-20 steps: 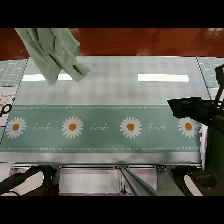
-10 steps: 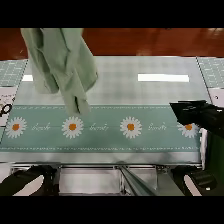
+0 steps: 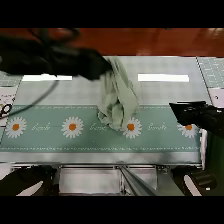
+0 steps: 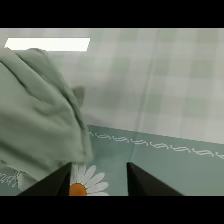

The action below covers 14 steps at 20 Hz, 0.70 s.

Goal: Fold the shirts.

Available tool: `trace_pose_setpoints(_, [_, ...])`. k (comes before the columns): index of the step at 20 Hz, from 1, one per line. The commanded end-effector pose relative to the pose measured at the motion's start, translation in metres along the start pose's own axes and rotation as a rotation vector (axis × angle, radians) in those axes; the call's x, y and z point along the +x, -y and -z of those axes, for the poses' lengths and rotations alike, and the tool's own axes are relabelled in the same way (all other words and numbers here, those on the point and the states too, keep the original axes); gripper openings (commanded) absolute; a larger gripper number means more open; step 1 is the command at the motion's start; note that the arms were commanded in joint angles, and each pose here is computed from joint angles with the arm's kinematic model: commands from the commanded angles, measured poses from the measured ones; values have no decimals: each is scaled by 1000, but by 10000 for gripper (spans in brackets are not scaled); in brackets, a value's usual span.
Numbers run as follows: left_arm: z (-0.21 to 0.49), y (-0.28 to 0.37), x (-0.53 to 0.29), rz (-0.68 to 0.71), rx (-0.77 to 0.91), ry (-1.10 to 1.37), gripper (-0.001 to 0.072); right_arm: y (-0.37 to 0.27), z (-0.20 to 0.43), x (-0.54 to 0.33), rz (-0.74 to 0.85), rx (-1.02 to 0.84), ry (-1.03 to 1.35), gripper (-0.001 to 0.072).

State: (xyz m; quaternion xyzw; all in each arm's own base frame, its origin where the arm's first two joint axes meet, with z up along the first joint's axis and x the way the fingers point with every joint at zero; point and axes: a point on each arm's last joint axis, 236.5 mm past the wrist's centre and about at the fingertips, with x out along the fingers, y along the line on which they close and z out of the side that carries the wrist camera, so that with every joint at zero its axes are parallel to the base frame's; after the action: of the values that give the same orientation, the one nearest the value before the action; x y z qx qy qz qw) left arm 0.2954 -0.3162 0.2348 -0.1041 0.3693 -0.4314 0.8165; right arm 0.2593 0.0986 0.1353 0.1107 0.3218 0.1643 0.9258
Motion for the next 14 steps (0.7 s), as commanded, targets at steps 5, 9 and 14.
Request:
trace_pose_setpoints(5, [189,-42,118,-4,-290,-388,23,2,-12,0,8,44,50,406])
trace_pose_setpoints(9, [214,-48,132,-15,-297,-477,498,11,-26,5,34,153,102,406])
trace_pose_setpoints(14, [127,-121,50,-138,-275,-364,507,122,-42,-34,468,182,128,405])
